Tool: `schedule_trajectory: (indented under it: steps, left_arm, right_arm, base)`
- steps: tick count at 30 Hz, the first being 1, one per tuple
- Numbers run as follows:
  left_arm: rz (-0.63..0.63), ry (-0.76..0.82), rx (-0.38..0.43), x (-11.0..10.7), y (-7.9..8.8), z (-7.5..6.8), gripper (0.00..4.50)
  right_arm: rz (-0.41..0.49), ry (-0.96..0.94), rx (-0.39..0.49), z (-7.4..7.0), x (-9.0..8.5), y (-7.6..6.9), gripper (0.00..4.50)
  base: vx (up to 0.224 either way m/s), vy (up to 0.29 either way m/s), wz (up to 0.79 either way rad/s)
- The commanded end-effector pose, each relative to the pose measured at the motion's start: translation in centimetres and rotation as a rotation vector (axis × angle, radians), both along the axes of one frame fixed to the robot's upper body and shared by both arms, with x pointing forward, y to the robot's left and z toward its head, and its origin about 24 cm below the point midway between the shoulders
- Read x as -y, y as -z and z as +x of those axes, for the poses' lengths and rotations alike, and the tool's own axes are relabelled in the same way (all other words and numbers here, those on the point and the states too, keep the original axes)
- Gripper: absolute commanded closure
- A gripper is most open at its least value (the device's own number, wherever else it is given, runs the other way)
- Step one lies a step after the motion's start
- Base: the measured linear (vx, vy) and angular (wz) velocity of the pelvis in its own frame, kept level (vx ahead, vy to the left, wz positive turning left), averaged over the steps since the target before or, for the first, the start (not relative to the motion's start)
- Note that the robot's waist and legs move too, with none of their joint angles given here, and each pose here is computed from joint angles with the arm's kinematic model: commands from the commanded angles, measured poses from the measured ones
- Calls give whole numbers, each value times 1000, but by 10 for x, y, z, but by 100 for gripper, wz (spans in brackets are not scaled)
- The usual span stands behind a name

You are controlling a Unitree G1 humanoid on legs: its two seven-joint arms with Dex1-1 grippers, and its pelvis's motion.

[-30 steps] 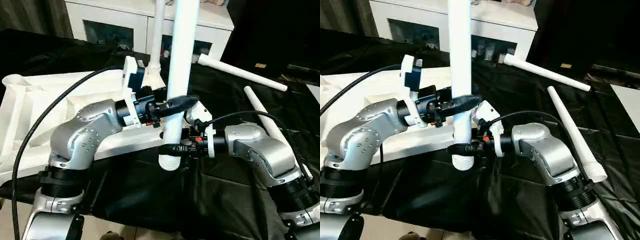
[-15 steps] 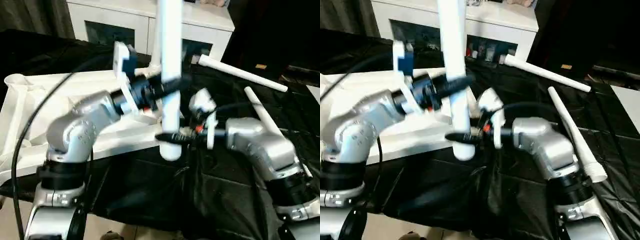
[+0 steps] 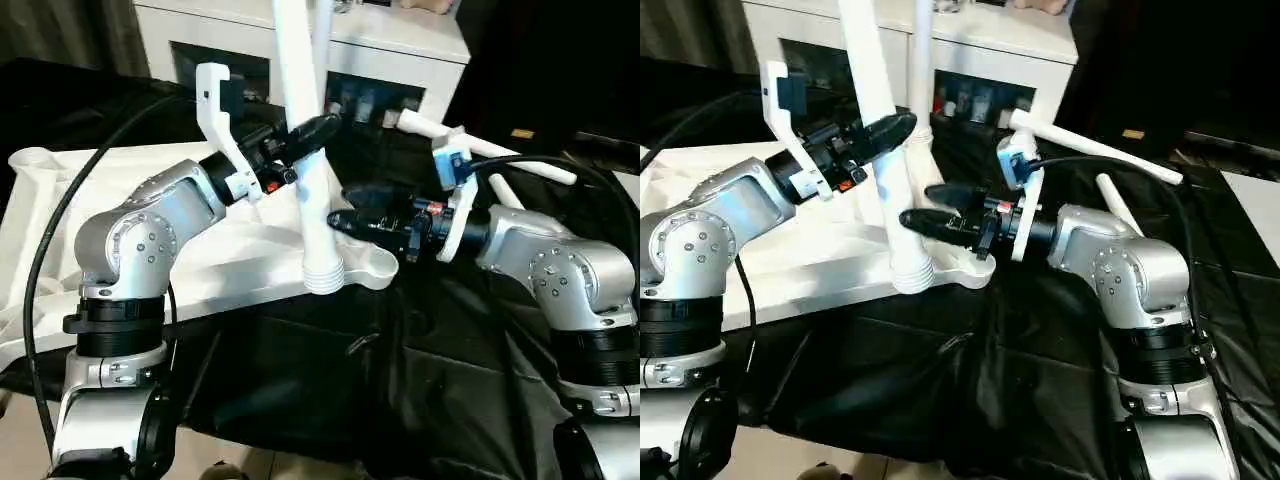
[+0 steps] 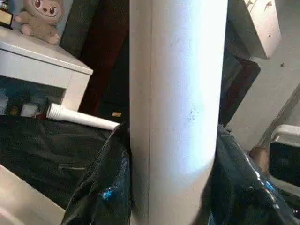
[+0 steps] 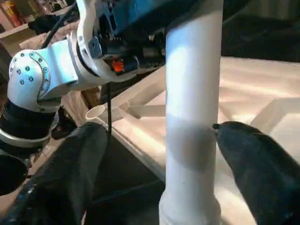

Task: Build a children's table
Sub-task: Insert table leg to table base

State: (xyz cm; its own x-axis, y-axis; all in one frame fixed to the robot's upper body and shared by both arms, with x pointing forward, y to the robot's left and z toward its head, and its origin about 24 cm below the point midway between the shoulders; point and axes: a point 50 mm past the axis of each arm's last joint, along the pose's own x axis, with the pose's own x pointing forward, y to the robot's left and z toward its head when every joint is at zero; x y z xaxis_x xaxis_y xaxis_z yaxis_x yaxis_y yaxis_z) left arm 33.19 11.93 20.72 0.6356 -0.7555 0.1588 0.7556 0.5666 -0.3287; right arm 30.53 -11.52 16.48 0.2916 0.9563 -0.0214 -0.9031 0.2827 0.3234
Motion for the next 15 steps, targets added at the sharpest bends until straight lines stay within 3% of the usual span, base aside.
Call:
schedule_trajectory:
  steps: [1,13,15]
  left_arm:
    - [-3,14,29,6,-11,-1,272]
    - [66,42,63,11,-10,-6,272]
    - [71,48,66,12,-10,-6,272]
  right_arm:
    - [-30,10,-17,1,-3,1,36]
    - [-174,114,-42,11,-29,20,36]
    - [-178,108,-51,11,-29,21,64]
  base:
    - [0,0,0]
    - [0,0,0]
    - [0,0,0]
